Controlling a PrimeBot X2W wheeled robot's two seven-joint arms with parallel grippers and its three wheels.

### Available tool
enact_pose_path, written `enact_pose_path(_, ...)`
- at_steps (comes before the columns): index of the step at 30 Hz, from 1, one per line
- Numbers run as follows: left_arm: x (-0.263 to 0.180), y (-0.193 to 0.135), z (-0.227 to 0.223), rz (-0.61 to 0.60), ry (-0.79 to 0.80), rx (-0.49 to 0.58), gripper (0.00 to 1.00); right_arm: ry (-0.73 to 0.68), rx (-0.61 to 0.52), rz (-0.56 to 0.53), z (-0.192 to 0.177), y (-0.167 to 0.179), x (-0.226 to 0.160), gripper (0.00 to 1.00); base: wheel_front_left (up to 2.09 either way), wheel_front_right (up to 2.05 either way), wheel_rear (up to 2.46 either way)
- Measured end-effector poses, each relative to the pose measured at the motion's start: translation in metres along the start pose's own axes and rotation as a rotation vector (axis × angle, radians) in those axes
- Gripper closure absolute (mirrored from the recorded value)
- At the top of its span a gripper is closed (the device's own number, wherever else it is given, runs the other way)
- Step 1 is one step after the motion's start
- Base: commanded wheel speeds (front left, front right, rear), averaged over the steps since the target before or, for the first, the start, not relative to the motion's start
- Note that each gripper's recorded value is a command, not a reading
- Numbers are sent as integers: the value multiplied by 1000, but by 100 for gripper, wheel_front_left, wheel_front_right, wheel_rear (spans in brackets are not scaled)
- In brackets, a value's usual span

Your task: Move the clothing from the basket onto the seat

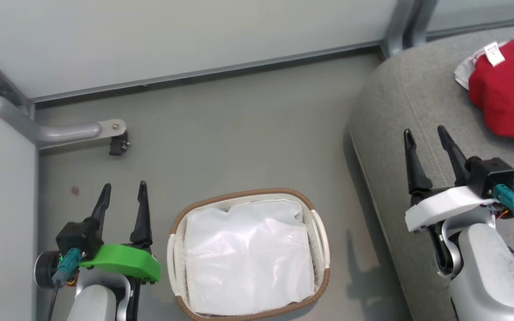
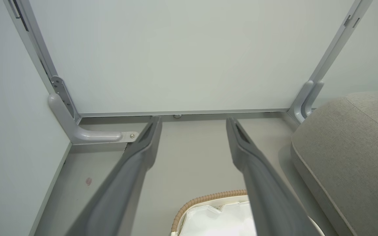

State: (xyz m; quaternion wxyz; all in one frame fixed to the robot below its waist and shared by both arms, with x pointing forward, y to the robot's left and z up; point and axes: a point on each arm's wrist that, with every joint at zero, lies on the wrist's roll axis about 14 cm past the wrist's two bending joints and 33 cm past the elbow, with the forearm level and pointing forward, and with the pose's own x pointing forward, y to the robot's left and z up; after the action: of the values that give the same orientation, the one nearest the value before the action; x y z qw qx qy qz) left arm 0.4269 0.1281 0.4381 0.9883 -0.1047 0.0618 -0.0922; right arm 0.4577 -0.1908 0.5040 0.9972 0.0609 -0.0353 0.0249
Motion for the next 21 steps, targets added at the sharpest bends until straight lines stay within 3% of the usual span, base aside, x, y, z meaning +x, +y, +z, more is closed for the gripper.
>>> enact_pose_path(11, -60, 53, 15, 192, -42, 35, 0, 12, 47, 89, -3, 44, -20, 0, 0, 0, 0)
enact_pose_path(21, -100, 57, 5, 232, -35, -7, 0, 73, 103, 109, -19, 56, -60, 0, 0, 0, 0)
